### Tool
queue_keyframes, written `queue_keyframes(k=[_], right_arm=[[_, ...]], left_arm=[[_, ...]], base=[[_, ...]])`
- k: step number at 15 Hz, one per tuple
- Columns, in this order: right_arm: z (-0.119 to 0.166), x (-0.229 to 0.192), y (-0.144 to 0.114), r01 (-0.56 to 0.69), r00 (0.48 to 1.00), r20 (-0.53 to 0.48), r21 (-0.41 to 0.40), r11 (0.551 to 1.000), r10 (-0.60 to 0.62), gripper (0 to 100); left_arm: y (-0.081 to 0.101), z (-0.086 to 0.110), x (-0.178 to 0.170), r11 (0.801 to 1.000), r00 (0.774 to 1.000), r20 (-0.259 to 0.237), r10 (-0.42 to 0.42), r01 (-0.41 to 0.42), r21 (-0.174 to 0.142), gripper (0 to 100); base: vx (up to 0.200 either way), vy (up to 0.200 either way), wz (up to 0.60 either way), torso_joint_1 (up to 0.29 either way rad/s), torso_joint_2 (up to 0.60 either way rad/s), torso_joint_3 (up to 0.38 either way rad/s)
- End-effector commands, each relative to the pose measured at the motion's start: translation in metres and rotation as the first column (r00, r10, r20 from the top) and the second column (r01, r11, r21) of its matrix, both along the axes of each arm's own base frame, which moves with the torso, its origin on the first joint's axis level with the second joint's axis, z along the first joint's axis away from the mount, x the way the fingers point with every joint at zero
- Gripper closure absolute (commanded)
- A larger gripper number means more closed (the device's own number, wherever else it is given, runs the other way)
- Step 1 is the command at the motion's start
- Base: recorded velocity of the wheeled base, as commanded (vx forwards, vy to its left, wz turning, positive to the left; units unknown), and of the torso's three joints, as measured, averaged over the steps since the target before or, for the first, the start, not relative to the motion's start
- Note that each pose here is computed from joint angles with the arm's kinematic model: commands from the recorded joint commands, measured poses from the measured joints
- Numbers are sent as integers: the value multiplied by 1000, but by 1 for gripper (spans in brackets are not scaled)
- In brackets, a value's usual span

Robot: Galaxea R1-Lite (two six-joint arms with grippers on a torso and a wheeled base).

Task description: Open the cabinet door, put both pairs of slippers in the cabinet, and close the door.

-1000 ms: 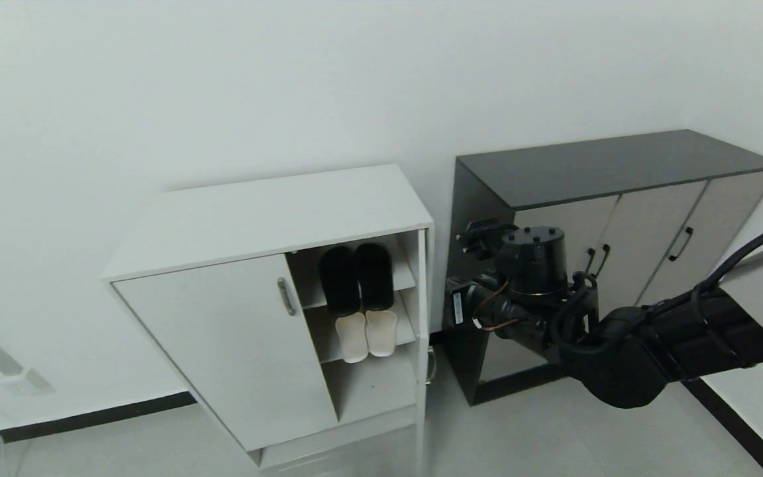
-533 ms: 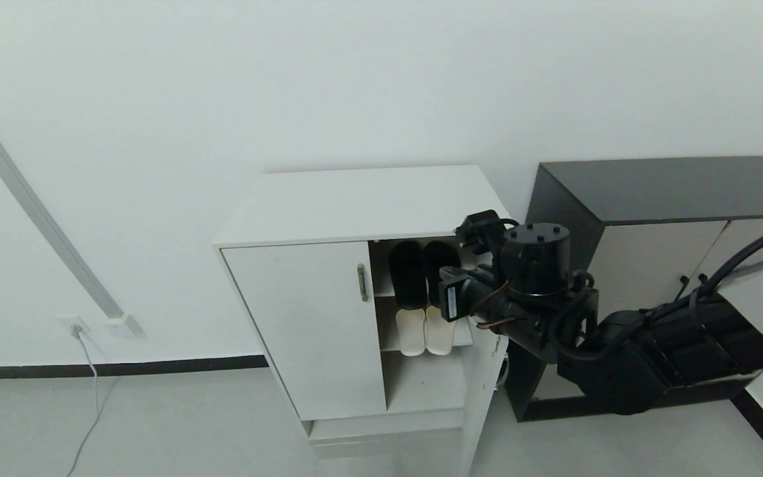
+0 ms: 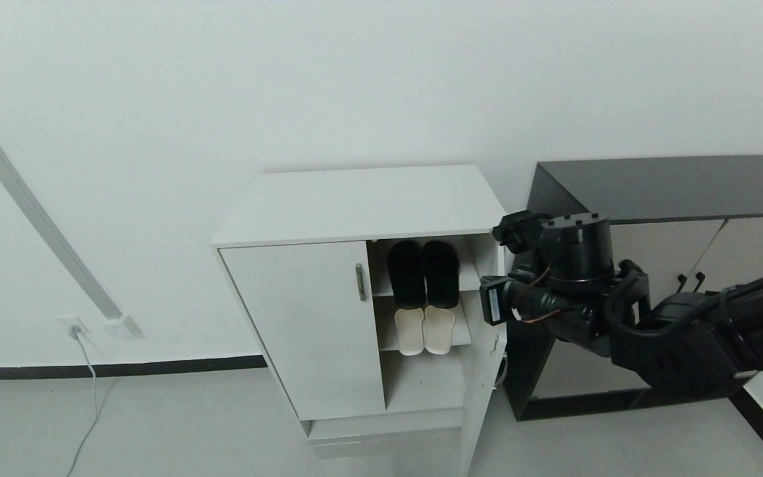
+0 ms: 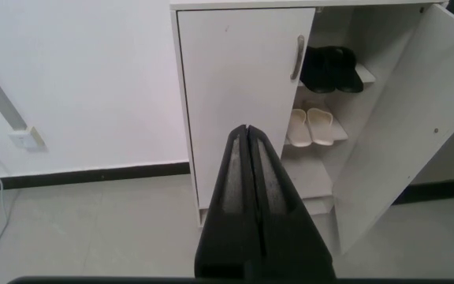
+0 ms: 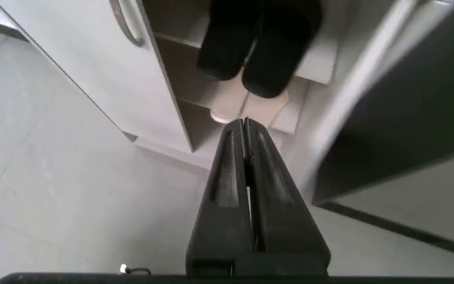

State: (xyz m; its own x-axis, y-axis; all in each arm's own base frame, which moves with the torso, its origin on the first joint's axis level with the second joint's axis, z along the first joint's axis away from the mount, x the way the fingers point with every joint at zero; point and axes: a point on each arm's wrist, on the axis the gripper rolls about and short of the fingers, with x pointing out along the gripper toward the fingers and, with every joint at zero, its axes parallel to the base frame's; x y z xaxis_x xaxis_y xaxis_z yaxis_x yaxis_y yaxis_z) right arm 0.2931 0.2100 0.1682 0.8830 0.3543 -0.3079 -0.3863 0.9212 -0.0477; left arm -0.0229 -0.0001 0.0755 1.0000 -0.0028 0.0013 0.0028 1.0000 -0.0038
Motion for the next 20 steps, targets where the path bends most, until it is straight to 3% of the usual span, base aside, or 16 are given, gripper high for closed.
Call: queue_keyframes(k=[1,7,13,20], right_arm=[[11,-6,-15,23,1000,16,13,1000,-23,100],[-18,-9,-37,47,997,-66,-28,998,-49,100],[-51,8,-27,51,995,-81,-31,998,-53,100],[-61,40,-6,8,1000,-23,28,1000,-7,100]], left_arm=[[0,0,0,1000,1000,-1,0,0,-1,100],[0,0,0,1000,1000,-1,0,0,1,100],[0,0,0,1000,1000,-1,-2,2,-1,100],[0,0,0,1000,1000,-1,0,0,-1,100]], base=[[0,0,0,0,0,0],[0,0,0,0,0,0],[0,0,0,0,0,0],[0,0,0,0,0,0]])
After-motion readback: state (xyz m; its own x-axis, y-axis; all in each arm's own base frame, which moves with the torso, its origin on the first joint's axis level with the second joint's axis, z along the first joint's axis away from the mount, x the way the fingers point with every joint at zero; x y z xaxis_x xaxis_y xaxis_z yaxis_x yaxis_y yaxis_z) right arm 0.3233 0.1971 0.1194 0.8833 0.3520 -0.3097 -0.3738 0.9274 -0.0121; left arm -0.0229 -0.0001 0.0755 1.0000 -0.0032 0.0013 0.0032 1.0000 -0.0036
